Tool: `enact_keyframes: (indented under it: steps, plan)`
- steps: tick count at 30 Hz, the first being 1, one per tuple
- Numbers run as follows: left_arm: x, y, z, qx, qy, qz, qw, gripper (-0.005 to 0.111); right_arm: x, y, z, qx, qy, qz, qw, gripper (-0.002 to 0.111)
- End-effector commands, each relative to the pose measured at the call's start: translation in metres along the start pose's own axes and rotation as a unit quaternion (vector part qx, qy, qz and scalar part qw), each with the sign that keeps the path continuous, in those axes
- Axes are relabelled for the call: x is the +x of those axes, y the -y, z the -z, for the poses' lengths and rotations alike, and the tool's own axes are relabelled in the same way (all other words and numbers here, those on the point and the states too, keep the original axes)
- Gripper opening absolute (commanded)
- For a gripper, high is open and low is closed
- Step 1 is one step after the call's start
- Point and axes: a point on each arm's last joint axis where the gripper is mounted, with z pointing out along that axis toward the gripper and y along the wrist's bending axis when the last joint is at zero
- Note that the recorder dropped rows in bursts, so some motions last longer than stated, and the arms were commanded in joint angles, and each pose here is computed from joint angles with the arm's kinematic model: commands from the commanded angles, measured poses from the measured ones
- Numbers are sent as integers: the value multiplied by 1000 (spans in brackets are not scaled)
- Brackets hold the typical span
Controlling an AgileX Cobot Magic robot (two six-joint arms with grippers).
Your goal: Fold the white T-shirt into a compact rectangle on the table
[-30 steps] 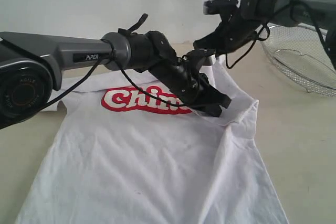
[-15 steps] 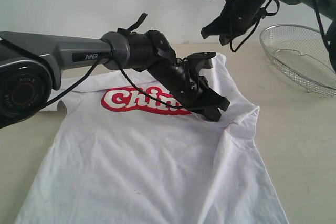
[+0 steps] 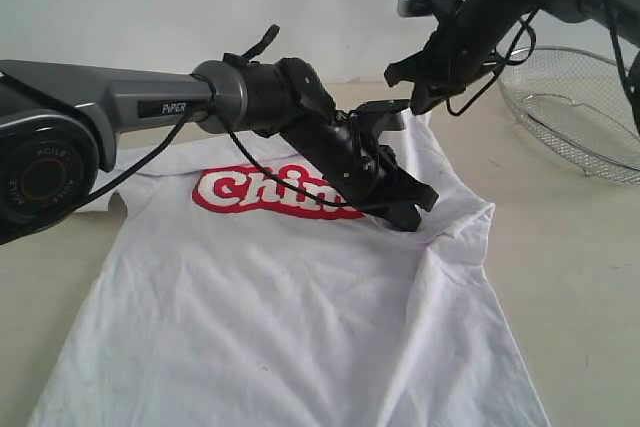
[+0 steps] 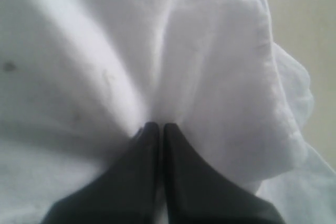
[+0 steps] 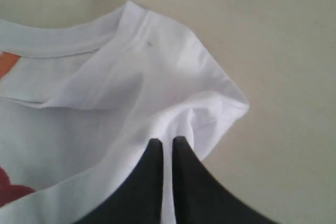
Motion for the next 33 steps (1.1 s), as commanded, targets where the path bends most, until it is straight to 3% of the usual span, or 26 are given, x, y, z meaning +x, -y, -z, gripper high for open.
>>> enact_keyframes:
  steps: [1, 8, 12, 18, 27, 33]
  plan:
    - [8, -5, -6, -3, -21, -1, 1000, 5, -2, 6, -13, 12, 27, -18, 999, 0]
    - [9, -4, -7, 0, -24, -11, 1000, 5, 2, 19, -37, 50, 38, -51, 997, 0]
    - [10, 9, -12, 18, -34, -41, 998, 5, 0, 28, -36, 98, 57, -55, 992, 0]
    - [11, 23, -15, 32, -43, -62, 997, 5, -1, 29, -34, 111, 56, -45, 991, 0]
    - [-13, 44, 34, 0, -17, -116, 993, 5, -11, 20, 27, 142, 37, 16, 989, 0]
    - [-10, 81, 57, 51, -67, -147, 986, 5, -2, 15, 43, 130, -30, 43, 990, 0]
